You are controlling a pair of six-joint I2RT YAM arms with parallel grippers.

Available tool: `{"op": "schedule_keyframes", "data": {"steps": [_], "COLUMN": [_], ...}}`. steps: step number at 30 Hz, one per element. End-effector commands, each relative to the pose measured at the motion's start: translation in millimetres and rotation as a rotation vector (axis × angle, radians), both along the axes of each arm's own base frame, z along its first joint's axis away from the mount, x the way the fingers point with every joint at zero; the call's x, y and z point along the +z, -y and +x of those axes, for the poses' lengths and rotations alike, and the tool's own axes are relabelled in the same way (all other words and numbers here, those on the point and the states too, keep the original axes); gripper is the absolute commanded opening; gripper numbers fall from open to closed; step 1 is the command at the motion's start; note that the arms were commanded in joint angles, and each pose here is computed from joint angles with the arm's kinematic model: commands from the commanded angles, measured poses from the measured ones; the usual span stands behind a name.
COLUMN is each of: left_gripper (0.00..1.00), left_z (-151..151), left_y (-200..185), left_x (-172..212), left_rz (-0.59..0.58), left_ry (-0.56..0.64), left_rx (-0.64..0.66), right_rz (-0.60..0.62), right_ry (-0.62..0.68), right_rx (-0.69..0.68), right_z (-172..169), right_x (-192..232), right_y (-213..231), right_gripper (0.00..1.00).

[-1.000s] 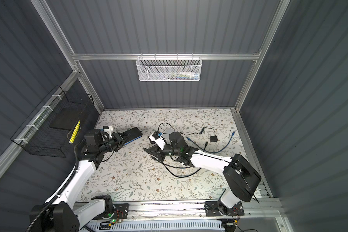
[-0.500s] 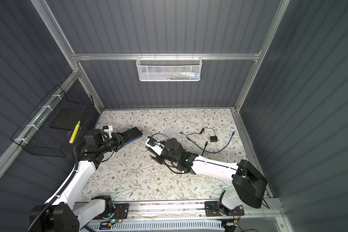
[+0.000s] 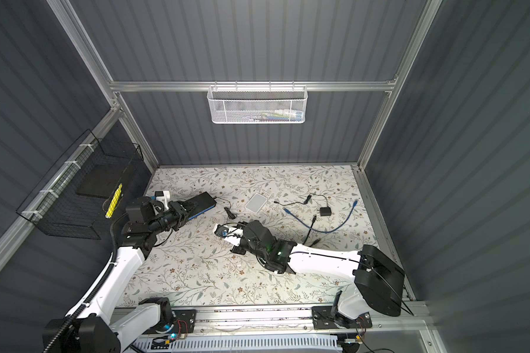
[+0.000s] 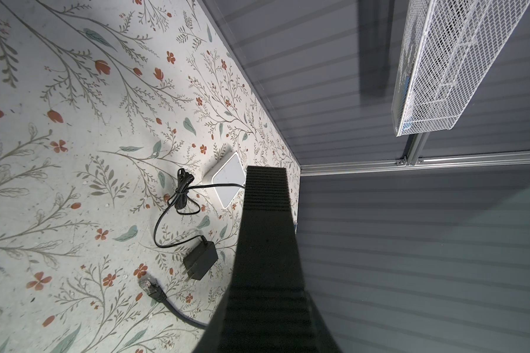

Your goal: Insert the plug into the switch port

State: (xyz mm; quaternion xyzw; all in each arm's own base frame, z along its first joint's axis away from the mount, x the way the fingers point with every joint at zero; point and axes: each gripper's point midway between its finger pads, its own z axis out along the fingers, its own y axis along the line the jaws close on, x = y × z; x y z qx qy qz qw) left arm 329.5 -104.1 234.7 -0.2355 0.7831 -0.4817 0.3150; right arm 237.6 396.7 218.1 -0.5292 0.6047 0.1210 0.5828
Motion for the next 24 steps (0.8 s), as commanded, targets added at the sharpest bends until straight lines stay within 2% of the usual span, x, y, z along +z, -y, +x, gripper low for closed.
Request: {"op": "schedule_keyframes", "data": {"steps": [1,9,17,24], "left_gripper": [0.00,0.00,0.00,0.00], "left_z": [0,0,1,1], "left_y": [1,1,1,0], "left_x": [23,22,23,24], "left_rz": [-0.010,-0.009,-0.011,-0.028], "left_ry": [0.069,0.068,0.072,0.055], "left_rx": [-0.009,-0.010,-0.009,0.002], "right_rz": [0.001,-0.013,-0.048,-0.104], "right_ry": [0.031,0.059,0.183,0.288], "right_rx": [-0.022,-0.025,-0.047,-0.117], "right_z": [4,4,5,15], "right_x": [3,3,6,5], "right_y": [2,1,-3,-10], "right_gripper": [0.00,0.00,0.00,0.00]}}
